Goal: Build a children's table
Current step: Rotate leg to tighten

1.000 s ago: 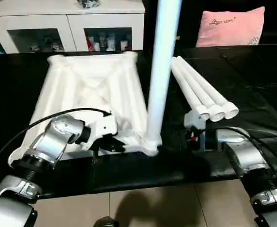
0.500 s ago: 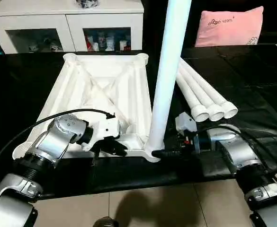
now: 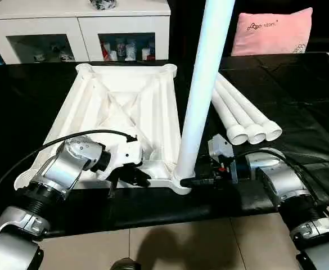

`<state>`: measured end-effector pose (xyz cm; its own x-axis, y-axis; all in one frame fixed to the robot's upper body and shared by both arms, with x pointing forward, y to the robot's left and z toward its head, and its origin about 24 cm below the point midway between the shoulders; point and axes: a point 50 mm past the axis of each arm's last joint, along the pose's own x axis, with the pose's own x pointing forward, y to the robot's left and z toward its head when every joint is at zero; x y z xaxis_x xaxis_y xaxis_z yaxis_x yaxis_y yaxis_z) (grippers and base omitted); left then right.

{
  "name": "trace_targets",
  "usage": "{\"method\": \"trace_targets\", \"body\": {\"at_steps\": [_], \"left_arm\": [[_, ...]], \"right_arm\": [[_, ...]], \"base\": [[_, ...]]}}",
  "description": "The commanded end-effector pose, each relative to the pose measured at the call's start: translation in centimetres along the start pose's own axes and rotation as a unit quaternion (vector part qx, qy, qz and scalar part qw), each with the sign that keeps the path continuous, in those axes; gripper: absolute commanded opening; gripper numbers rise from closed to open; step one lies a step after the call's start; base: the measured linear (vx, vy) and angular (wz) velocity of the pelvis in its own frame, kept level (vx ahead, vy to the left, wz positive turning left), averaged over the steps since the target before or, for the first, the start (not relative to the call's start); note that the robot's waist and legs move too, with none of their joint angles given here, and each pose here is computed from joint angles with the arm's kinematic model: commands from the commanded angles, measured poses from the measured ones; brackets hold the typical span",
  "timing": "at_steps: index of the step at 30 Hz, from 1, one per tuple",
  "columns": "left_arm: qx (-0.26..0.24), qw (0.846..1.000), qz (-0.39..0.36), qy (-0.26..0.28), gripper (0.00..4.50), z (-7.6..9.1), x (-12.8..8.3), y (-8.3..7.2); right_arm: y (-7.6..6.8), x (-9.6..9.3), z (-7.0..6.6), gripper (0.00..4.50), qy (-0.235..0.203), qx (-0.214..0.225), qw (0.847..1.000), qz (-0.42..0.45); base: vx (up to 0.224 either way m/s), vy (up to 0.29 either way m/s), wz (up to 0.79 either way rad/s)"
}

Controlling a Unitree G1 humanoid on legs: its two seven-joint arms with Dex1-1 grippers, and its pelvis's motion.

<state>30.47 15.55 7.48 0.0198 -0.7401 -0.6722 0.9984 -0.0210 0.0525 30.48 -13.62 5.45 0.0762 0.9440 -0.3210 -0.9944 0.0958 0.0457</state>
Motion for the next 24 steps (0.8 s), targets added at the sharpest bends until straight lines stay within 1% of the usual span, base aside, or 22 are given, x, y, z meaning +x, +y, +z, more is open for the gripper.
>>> {"method": "trace_targets", "body": {"at_steps": [1,3,7,8,10,11,12,14,15,16,17,18,19,20,24], "left_arm": [[0.032,0.999,-0.011,0.003,0.0,1.2,-0.1,0.0],[0.014,1.0,0.011,-0.003,0.0,1.1,-0.1,0.2],[-0.044,0.995,0.083,-0.036,0.0,1.5,0.0,1.4],[-0.067,0.989,0.121,-0.047,0.0,1.6,0.1,2.0],[-0.096,0.979,0.169,-0.058,0.0,1.8,0.3,2.7],[-0.112,0.972,0.195,-0.067,0.0,2.1,0.5,3.1],[-0.112,0.972,0.195,-0.067,0.0,2.1,0.5,3.1],[-0.14,0.955,0.246,-0.083,0.0,2.9,1.0,3.5],[-0.147,0.951,0.259,-0.09,0.0,3.3,1.3,3.6],[-0.147,0.951,0.259,-0.09,0.0,3.3,1.3,3.6],[-0.159,0.94,0.283,-0.102,0.0,4.1,1.9,3.8],[-0.16,0.939,0.286,-0.103,0.0,4.2,2.0,3.8],[-0.168,0.931,0.305,-0.109,0.0,4.7,2.4,3.9],[-0.17,0.929,0.31,-0.11,0.0,4.9,2.7,3.9],[-0.17,0.929,0.312,-0.106,0.0,5.0,3.0,3.8]], "right_arm": [[0.4,0.5,-0.2,2.63,0.004,0.003,1.0,0.017],[0.4,1.0,-0.3,2.63,-0.006,0.013,1.0,-0.002],[-0.1,2.4,-0.7,2.63,-0.015,0.035,0.996,-0.075],[-0.5,3.3,-1.0,2.62,-0.011,0.046,0.992,-0.121],[-1.0,4.8,-1.3,2.62,-0.011,0.08,0.98,-0.183],[-1.4,5.6,-1.3,2.62,-0.017,0.1,0.97,-0.219],[-1.4,5.6,-1.3,2.62,-0.017,0.1,0.97,-0.219],[-2.0,7.1,-1.3,2.62,-0.017,0.125,0.949,-0.288],[-2.2,7.6,-1.2,2.62,-0.015,0.134,0.941,-0.309],[-2.2,7.6,-1.2,2.62,-0.015,0.134,0.941,-0.309],[-2.4,8.4,-1.0,2.62,-0.016,0.15,0.929,-0.338],[-2.4,8.5,-1.0,2.62,-0.015,0.15,0.928,-0.34],[-2.6,9.0,-0.8,2.62,-0.01,0.155,0.92,-0.36],[-2.6,9.2,-0.7,2.62,-0.005,0.151,0.919,-0.364],[-2.7,9.4,-0.5,2.62,-0.001,0.147,0.919,-0.366]], "base": [[0.0,0.0,0.0],[0.0,0.0,0.0],[0.0,0.0,0.0],[0.0,0.0,0.0],[0.0,0.0,0.0],[0.0,0.0,0.0],[0.0,0.0,0.0],[0.0,0.0,0.0],[0.0,0.0,0.0],[0.0,0.0,0.0],[0.0,0.0,0.0],[0.0,0.0,0.0],[0.0,0.0,0.0],[0.0,0.0,0.0],[0.0,0.0,0.0]]}}
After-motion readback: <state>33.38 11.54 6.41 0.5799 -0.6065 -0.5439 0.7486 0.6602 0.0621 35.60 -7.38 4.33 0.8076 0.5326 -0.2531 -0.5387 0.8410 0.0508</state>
